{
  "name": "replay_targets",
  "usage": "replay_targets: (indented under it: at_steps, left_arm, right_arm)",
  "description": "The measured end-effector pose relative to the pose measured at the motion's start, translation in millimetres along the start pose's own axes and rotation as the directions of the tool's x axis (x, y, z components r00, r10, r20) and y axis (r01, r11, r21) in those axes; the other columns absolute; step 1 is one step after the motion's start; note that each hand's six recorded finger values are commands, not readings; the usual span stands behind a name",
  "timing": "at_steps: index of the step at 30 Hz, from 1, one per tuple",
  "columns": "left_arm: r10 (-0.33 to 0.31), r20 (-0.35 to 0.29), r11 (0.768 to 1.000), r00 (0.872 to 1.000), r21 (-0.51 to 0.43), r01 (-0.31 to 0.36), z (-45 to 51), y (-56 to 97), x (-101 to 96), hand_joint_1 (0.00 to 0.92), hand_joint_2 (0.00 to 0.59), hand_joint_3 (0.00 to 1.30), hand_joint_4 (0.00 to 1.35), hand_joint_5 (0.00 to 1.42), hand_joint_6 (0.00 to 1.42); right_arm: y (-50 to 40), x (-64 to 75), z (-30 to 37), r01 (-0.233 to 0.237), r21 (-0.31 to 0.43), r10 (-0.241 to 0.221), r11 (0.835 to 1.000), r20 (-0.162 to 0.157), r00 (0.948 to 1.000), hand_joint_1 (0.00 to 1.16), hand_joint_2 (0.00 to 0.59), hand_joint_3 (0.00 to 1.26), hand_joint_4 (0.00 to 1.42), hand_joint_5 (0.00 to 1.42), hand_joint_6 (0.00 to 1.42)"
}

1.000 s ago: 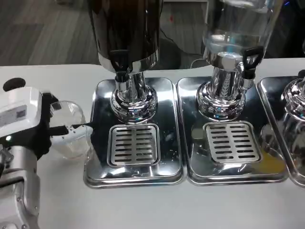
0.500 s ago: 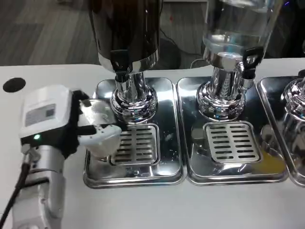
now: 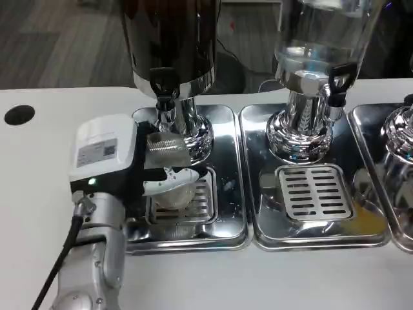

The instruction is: Grasp the cup under the faucet to collect the drink, then remove the cup.

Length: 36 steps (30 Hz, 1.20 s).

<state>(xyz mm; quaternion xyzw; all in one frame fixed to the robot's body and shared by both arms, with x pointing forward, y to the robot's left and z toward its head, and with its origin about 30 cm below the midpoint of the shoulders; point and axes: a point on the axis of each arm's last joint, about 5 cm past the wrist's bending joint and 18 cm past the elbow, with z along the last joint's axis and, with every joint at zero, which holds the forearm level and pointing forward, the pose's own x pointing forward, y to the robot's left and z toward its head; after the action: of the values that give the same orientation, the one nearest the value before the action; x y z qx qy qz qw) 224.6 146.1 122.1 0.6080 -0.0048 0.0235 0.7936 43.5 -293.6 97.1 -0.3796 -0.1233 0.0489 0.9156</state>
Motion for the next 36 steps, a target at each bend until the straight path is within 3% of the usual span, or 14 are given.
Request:
replay_targets:
  at_steps: [6,11,19,29,36]
  left_arm:
    - [0.004,0.01,1.0,1.0,-0.002,-0.004,3.7,-1.8,2.9,0.405,0.093,0.59,0.62,0.89,1.06]
    - [0.002,0.019,1.0,1.0,0.001,-0.002,5.7,-2.5,3.6,0.184,0.048,0.47,0.53,0.81,0.94]
    - [0.006,0.014,1.0,1.0,0.011,-0.006,3.2,-0.9,4.2,0.044,0.022,0.4,0.44,0.74,0.85]
    - [0.061,0.002,0.998,0.998,-0.002,-0.061,-3.0,10.7,1.7,0.0,0.026,0.35,0.31,0.67,0.83]
    - [0.176,0.018,0.982,0.984,-0.071,-0.175,-12.6,29.7,-11.3,0.0,0.036,0.35,0.31,0.69,0.86]
  right_arm:
    - [-2.2,0.0,-0.4,0.009,0.005,-0.009,1.0,0.002,1.0,0.32,0.436,0.22,0.04,0.04,0.0]
    - [-2.9,0.3,-0.4,0.006,0.006,-0.006,1.0,0.006,1.0,0.32,0.436,0.22,0.04,0.04,0.0]
    - [-2.8,2.0,-1.9,0.008,0.008,-0.008,1.0,0.007,0.9999,0.32,0.436,0.23,0.04,0.05,0.0]
    - [-2.6,4.1,-2.2,0.001,0.009,-0.001,1.0,0.014,0.9999,0.32,0.436,0.23,0.04,0.05,0.0]
    - [-1.9,6.2,-2.5,0.0,0.011,0.0,1.0,0.019,0.9998,0.32,0.436,0.23,0.04,0.05,0.0]
